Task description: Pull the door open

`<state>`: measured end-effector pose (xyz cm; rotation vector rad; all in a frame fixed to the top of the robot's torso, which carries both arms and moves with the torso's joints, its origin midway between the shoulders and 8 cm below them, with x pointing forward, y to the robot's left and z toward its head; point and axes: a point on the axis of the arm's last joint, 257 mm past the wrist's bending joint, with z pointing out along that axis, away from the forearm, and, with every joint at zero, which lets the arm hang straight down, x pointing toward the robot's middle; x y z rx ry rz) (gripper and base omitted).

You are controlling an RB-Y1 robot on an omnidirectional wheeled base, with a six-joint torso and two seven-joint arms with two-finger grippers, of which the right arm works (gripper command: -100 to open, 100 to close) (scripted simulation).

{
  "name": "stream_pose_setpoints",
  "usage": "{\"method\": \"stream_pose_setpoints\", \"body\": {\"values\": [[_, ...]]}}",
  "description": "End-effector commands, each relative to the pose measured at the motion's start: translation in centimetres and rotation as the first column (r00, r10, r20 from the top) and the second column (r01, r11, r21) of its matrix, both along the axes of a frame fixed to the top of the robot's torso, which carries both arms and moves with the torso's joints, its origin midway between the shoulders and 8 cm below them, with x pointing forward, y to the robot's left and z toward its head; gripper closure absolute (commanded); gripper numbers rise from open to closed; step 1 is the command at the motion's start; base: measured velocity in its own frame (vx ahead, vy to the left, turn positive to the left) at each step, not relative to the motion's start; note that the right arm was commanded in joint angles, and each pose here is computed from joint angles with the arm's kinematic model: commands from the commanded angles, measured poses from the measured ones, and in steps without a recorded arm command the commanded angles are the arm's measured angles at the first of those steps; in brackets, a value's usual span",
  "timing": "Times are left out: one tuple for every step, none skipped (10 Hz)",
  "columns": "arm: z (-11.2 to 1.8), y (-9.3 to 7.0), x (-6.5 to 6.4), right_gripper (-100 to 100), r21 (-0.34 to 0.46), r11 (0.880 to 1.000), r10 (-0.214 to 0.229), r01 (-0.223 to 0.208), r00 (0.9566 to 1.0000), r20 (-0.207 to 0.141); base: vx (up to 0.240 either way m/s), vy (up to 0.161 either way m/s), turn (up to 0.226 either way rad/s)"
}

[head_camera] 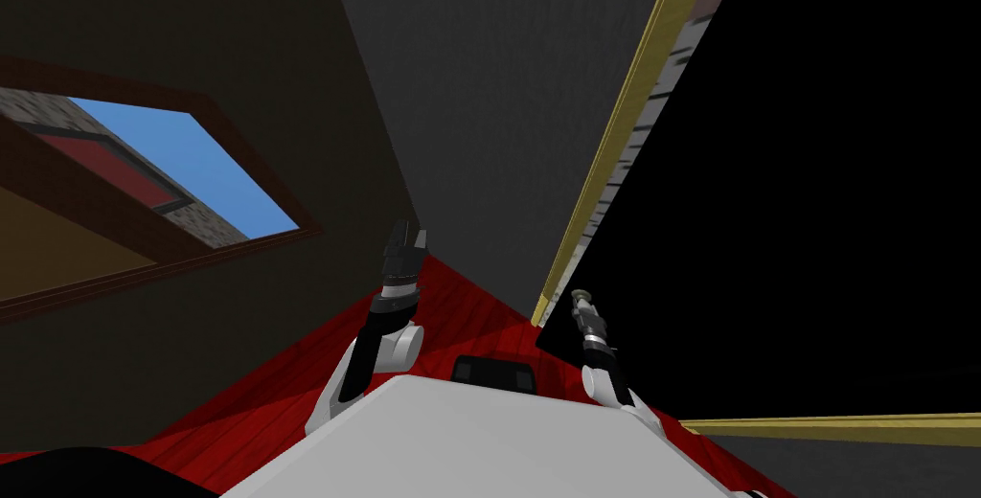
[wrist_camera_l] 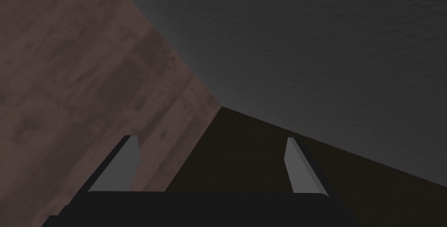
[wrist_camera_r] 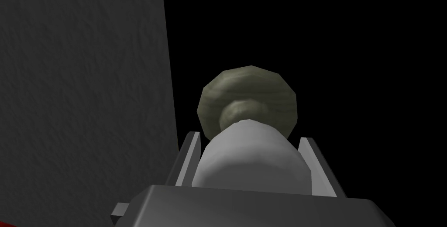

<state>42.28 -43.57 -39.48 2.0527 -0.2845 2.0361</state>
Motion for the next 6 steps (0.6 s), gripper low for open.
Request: {"method": "stream_pose_setpoints", "body": {"values": [[0.1,0.2,-0.1,100,0.002,1.000,0.021,-0.021,0.9998,0.003,-0.087,-0.001,0.073],[0.1,0.4,-0.1,100,0.004,0.999,0.033,-0.033,0.9994,0.005,-0.210,-0.013,0.090],[0.2,0.6,-0.2,100,0.006,0.999,0.047,-0.047,0.9989,0.007,-0.211,-0.028,0.084],[0.2,0.8,-0.2,100,0.008,0.998,0.062,-0.062,0.9980,0.008,-0.215,-0.038,0.076],[0.3,1.0,-0.3,100,0.011,0.997,0.078,-0.078,0.9969,0.010,-0.222,-0.014,0.089],[0.3,1.3,-0.5,100,0.015,0.995,0.102,-0.102,0.9947,0.011,-0.287,-0.022,0.092]]}}
